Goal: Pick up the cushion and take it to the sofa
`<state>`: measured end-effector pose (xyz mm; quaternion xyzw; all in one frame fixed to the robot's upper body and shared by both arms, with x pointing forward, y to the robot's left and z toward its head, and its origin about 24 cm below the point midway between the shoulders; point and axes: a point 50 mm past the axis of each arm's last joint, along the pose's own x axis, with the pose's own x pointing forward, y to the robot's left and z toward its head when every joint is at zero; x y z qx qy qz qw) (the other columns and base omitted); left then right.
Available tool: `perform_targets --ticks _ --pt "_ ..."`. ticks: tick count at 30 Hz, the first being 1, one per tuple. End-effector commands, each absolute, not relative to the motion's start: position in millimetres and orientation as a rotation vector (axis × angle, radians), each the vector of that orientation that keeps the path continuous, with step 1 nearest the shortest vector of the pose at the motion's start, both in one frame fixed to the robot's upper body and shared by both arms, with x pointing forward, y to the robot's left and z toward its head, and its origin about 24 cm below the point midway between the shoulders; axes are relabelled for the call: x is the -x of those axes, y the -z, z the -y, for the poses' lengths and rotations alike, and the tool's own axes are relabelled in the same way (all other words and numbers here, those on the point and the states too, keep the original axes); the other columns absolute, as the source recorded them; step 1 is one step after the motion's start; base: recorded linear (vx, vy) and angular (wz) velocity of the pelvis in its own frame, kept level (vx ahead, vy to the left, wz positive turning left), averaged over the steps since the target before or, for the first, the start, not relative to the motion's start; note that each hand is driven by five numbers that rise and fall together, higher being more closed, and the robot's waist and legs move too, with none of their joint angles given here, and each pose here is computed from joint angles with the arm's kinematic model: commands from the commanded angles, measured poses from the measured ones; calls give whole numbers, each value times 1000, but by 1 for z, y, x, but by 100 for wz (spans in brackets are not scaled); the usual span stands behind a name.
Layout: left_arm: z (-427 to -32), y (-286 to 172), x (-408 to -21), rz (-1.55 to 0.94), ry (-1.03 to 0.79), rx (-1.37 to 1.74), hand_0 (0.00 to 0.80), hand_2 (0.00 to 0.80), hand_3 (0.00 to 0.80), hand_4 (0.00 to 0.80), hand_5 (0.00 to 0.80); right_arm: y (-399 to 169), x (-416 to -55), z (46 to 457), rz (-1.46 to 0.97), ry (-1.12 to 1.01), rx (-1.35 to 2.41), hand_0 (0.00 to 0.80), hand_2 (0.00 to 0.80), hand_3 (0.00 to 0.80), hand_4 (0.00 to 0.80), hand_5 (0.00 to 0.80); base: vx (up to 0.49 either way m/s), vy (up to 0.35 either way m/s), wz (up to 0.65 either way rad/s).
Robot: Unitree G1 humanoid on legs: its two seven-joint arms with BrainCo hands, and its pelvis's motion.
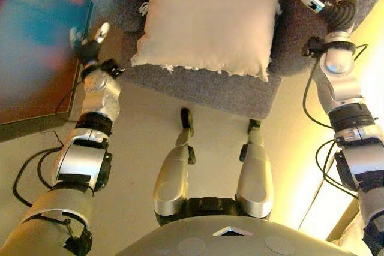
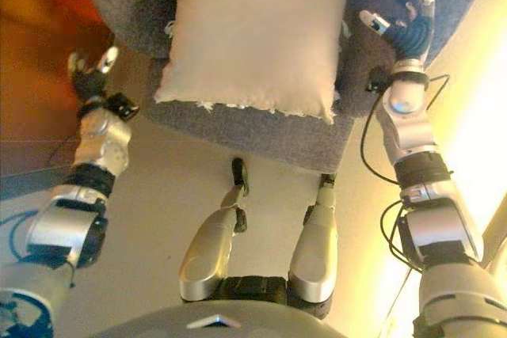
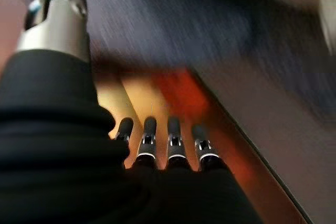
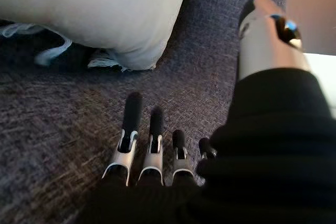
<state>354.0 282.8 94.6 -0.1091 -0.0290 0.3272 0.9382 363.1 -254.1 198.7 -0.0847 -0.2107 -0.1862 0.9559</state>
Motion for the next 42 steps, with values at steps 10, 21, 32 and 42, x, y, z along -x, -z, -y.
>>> perform_targets --ticks 10,21,32,42 --pt "-399 43 -167 -618 -1071 -9 0 0 0 0 0 -59 -191 429 13 1088 24 0 0 0 0 0 96 -114 0" --pt "-294 151 -42 -1215 -671 56 0 0 0 0 0 146 -13 310 -1022 1090 -455 0 0 0 0 0 36 -191 -4" --pt "-222 174 -38 -1449 -319 50 0 0 0 0 0 174 -45 215 -1459 229 -6 0 0 0 0 0 20 -115 -17" --pt "-225 172 -48 -1513 -323 29 0 0 0 0 0 175 -39 216 -1476 261 10 0 0 0 0 0 -8 45 -8"
